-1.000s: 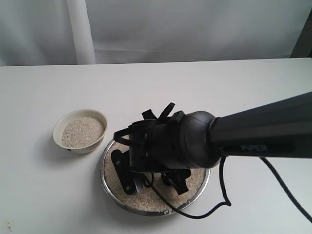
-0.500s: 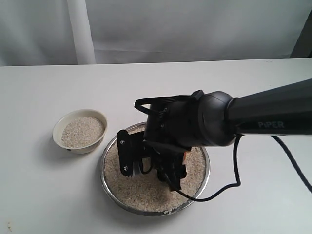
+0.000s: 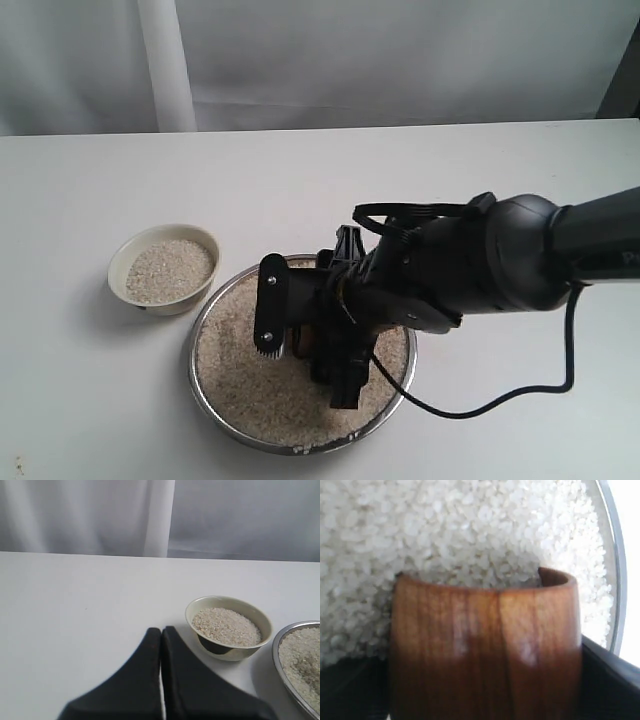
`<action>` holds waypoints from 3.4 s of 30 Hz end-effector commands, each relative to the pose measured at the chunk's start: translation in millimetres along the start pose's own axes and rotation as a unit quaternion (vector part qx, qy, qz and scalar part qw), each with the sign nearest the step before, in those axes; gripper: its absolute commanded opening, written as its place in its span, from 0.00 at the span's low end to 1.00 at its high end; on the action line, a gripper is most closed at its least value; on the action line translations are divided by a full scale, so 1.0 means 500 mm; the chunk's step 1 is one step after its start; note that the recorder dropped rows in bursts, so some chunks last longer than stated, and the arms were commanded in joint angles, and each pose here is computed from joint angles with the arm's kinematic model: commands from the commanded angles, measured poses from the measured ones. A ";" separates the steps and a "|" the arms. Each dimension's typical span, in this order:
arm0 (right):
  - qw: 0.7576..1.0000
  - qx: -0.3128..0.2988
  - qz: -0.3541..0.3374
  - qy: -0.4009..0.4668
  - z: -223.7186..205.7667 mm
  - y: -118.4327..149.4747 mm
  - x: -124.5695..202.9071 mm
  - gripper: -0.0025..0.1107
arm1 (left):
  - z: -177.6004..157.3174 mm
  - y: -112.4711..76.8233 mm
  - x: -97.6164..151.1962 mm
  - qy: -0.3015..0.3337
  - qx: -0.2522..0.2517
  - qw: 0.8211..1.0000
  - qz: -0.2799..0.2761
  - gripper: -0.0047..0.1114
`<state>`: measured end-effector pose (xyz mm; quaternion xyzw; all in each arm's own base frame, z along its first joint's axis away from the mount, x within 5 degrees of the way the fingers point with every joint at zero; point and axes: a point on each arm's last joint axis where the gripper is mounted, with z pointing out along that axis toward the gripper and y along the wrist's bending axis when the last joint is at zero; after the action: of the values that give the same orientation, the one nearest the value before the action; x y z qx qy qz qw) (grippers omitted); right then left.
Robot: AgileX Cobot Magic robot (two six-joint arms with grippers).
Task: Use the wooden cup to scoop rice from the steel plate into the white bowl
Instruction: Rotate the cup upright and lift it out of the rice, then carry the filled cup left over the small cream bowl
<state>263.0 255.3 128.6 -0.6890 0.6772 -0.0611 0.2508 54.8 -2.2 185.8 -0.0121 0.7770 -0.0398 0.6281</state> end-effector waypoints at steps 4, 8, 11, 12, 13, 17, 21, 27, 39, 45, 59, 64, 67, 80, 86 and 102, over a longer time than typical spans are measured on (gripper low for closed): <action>0.996 0.012 0.041 -0.076 0.005 0.017 0.014 0.02 | -0.001 -0.001 -0.003 -0.005 0.003 1.000 -0.004 0.04; 0.992 0.022 0.053 -0.110 0.005 0.021 0.009 0.02 | -0.001 -0.001 -0.003 -0.005 0.003 1.000 -0.004 0.04; 0.992 0.024 0.053 -0.115 0.005 0.020 0.007 0.02 | -0.001 -0.001 -0.003 -0.005 0.003 1.000 -0.004 0.04; 0.991 0.025 0.053 -0.118 0.005 0.020 0.006 0.02 | -0.001 -0.001 -0.003 -0.005 0.003 1.000 -0.004 0.04; 0.991 0.026 0.053 -0.120 0.004 0.020 0.005 0.02 | -0.001 -0.001 -0.003 -0.005 0.003 1.000 -0.004 0.04; 0.990 0.030 0.053 -0.130 0.003 0.018 0.002 0.02 | -0.001 -0.001 -0.003 -0.005 0.003 1.000 -0.004 0.04; 0.989 0.032 0.057 -0.134 0.003 0.017 0.001 0.02 | -0.001 -0.001 -0.003 -0.005 0.003 1.000 -0.004 0.04; 0.989 0.032 0.056 -0.135 0.003 0.017 0.000 0.02 | -0.001 -0.001 -0.003 -0.005 0.003 1.000 -0.004 0.04; 0.977 0.066 0.089 -0.182 -0.036 0.004 0.026 0.02 | -0.001 -0.001 -0.003 -0.005 0.003 1.000 -0.004 0.04; 0.959 0.096 0.121 -0.239 -0.067 0.013 0.053 0.02 | -0.001 -0.001 -0.003 -0.005 0.003 1.000 -0.004 0.04; 0.894 0.139 0.163 -0.394 -0.101 0.024 0.039 0.02 | -0.001 -0.001 -0.003 -0.005 0.003 1.000 -0.004 0.04; 0.884 0.143 0.171 -0.412 -0.107 0.021 0.035 0.02 | -0.001 -0.001 -0.003 -0.005 0.003 1.000 -0.004 0.04; 0.884 0.143 0.171 -0.412 -0.107 0.021 0.035 0.02 | -0.001 -0.001 -0.003 -0.005 0.003 1.000 -0.004 0.04; 0.921 0.160 0.166 -0.314 -0.129 -0.119 -0.041 0.02 | -0.001 -0.001 -0.003 -0.005 0.003 1.000 -0.005 0.04; 0.923 0.177 0.164 -0.298 -0.146 -0.189 -0.094 0.02 | -0.001 -0.001 -0.003 -0.005 0.003 1.000 -0.005 0.04; 0.975 0.120 0.051 -0.180 0.003 -0.174 -0.235 0.02 | -0.001 -0.001 -0.003 -0.005 0.003 1.000 -0.005 0.04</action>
<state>333.7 355.1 192.8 -0.5947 0.6632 0.0127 0.4543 54.8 -2.2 185.8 -0.0121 0.7770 -0.0398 0.6281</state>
